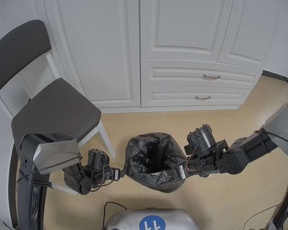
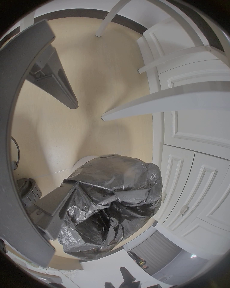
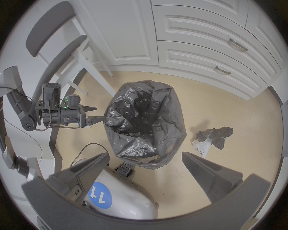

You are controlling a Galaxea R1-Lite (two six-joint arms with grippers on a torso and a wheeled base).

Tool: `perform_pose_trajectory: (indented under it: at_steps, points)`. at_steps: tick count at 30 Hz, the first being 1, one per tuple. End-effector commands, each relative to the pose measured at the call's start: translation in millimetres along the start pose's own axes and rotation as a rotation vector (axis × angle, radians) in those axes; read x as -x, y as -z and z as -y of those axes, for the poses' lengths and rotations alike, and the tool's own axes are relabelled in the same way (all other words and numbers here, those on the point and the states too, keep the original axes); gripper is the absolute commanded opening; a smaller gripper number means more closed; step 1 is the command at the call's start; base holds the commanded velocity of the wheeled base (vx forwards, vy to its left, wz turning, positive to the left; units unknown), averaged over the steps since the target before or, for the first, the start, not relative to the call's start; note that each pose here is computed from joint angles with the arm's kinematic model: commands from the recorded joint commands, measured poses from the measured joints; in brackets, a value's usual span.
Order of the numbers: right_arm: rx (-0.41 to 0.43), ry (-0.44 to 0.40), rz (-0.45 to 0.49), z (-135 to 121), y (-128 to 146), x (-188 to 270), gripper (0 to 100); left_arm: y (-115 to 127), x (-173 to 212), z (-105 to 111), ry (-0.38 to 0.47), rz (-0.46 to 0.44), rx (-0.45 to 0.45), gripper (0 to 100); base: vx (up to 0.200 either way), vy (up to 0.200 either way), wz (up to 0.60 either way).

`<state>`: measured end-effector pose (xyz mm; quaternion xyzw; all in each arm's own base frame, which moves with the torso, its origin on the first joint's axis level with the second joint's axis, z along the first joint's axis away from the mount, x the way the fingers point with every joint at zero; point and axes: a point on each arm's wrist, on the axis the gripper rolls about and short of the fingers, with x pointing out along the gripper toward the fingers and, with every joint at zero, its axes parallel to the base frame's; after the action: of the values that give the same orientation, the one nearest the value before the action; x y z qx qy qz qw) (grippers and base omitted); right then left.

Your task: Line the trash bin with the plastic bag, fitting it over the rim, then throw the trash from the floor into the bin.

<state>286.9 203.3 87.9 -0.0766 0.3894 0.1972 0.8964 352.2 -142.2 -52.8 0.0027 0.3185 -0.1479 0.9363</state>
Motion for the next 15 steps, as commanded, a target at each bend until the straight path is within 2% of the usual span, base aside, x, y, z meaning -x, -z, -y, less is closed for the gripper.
perform_pose_trajectory:
  at_steps: [1, 5, 15]
  points:
    - [-0.019, 0.030, -0.026, 12, 0, -18, 100, 3, -8, -3, -0.008, -0.003, 0.013, 100, 0.000, 0.000, 0.00]
    - [-0.040, 0.053, -0.027, 24, -2, -25, 100, 0, -5, -9, -0.019, 0.001, 0.025, 100, 0.000, 0.000, 0.00]
    - [-0.055, 0.071, -0.027, 33, -4, -26, 100, -6, -2, -16, -0.028, 0.016, 0.034, 100, 0.000, 0.000, 0.00]
